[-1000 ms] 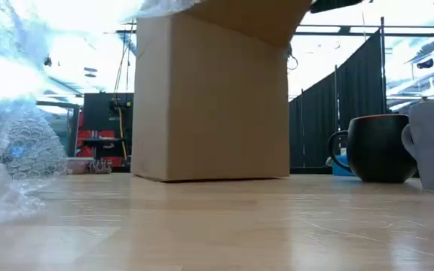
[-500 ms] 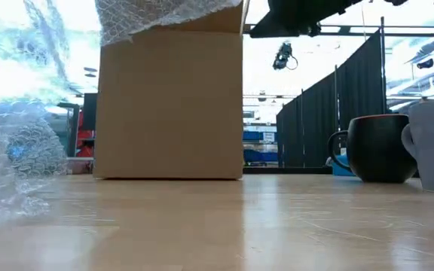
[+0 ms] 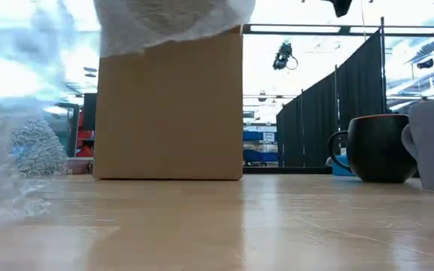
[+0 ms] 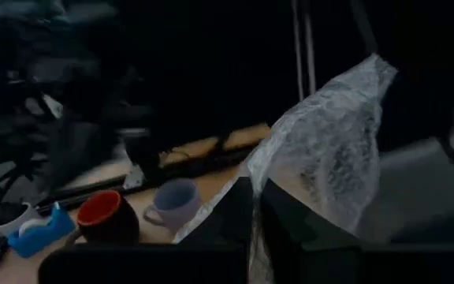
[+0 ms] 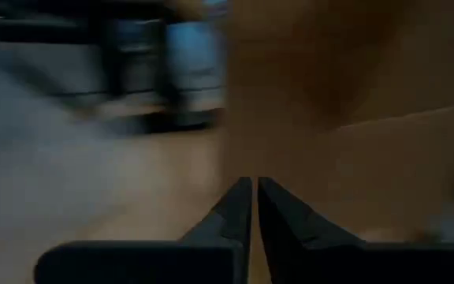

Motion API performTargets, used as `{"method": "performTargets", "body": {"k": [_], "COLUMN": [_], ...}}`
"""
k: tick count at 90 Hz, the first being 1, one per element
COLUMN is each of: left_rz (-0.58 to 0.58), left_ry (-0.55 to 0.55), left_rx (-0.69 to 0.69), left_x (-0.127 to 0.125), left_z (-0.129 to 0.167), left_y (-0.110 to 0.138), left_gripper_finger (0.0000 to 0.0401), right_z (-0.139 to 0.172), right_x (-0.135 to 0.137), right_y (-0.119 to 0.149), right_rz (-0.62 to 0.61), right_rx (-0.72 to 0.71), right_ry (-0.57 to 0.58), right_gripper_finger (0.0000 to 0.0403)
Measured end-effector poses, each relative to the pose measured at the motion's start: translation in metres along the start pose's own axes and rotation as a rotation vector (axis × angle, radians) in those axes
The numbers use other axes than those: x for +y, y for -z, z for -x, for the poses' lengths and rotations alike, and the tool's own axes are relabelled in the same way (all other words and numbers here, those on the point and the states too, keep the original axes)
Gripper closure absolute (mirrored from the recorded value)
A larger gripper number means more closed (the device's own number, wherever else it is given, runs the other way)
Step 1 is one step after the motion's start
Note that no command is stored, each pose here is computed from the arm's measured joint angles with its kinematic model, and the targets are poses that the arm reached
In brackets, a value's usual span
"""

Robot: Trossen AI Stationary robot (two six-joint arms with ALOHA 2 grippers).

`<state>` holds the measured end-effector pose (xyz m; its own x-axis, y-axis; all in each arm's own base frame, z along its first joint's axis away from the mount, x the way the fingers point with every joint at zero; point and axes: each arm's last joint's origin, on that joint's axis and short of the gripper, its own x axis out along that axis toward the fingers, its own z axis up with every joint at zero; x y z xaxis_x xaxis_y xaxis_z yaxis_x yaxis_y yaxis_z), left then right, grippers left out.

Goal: Wrap mug
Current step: Wrap the blue mug with the top bubble wrap

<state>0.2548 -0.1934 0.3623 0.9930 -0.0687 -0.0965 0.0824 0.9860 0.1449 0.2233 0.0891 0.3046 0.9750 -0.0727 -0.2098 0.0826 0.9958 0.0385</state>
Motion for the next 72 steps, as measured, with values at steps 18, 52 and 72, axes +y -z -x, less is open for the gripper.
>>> {"method": "performTargets", "body": {"k": [18, 52, 72], "left_rz": [0.057, 0.062, 0.084], "left_ry": [-0.137, -0.248, -0.32], "left_rx": [-0.016, -0.004, -0.003], "left_x": [0.014, 0.018, 0.02], "left_z": [-0.007, -0.008, -0.007], "left_y": [0.002, 0.003, 0.003], "left_gripper_finger": [0.0401, 0.0401, 0.0401], "right_z": [-0.003, -0.002, 0.008], "right_x": [0.04, 0.069, 0.072], "right_y": [0.016, 0.02, 0.003], "right_rz": [0.007, 0.031, 0.054], "right_rx": [0.048, -0.03, -0.18], "right_ry": [-0.274, -0.365, -0.4], "right_gripper_finger": [0.0403, 0.0332, 0.0241]}}
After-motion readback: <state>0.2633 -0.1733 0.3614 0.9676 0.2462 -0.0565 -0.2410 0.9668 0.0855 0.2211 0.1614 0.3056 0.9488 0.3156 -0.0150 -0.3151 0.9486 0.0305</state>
